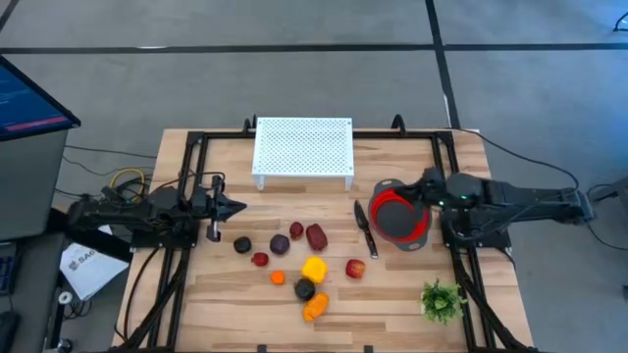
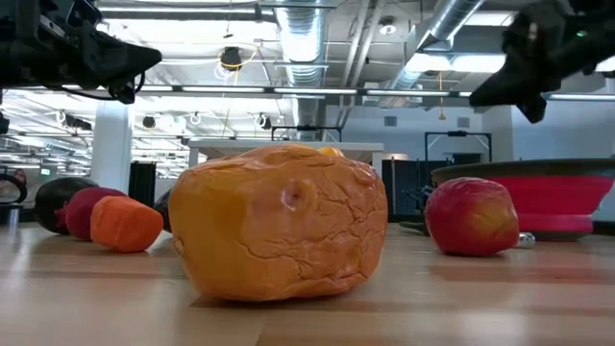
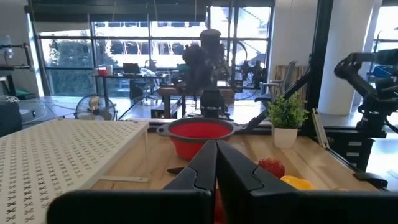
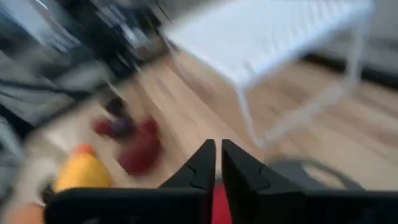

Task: Pick & Place Fruit
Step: Put the strainer bowl on the shelf

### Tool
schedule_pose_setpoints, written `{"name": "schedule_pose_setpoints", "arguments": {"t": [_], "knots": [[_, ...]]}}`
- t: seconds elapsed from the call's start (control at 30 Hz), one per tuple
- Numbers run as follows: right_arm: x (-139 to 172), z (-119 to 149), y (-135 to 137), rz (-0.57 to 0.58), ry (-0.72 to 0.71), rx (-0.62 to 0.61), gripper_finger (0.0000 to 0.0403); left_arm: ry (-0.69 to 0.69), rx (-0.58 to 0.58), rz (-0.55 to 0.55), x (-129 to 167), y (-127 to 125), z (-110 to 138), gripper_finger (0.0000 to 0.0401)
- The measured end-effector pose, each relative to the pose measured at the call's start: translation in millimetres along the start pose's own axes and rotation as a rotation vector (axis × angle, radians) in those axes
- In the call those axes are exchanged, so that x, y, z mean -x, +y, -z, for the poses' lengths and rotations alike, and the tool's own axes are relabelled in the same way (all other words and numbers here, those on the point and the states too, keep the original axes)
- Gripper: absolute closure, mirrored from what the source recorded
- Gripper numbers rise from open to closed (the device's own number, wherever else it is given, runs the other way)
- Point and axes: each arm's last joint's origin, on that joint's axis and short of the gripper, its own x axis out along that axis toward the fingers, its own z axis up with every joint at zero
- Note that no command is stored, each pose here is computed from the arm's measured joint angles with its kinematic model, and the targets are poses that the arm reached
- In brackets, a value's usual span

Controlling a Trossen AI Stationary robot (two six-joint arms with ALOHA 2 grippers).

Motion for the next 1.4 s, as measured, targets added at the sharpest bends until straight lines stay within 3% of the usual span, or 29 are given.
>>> {"name": "schedule_pose_setpoints", "arguments": {"t": [0.27,0.37,0.63,0.8,1.07,1.4], "knots": [[-19.0,-38.8,13.1,0.286,0.355,0.027,0.0264,0.094,0.033,-0.002,-6.8,-0.6,8.9,0.0397],[-29.2,-45.4,9.7,0.435,0.553,0.052,0.0229,0.119,0.034,-0.002,-9.4,-0.8,11.5,0.0397],[-78.0,-45.9,-11.7,0.548,0.920,0.149,0.0189,0.142,0.059,-0.005,-15.7,-1.3,14.5,0.0397],[-100.5,-36.0,-30.0,0.564,1.069,0.191,0.0196,0.146,0.085,-0.006,-18.5,-1.6,15.4,0.0397],[-117.7,-26.8,-44.5,0.534,1.177,0.213,0.0233,0.137,0.088,-0.006,-21.3,-1.9,15.3,0.0397],[-121.3,-24.0,-43.6,0.454,1.209,0.224,0.0353,0.134,0.132,-0.008,-21.5,-1.9,15.0,0.0397]]}}
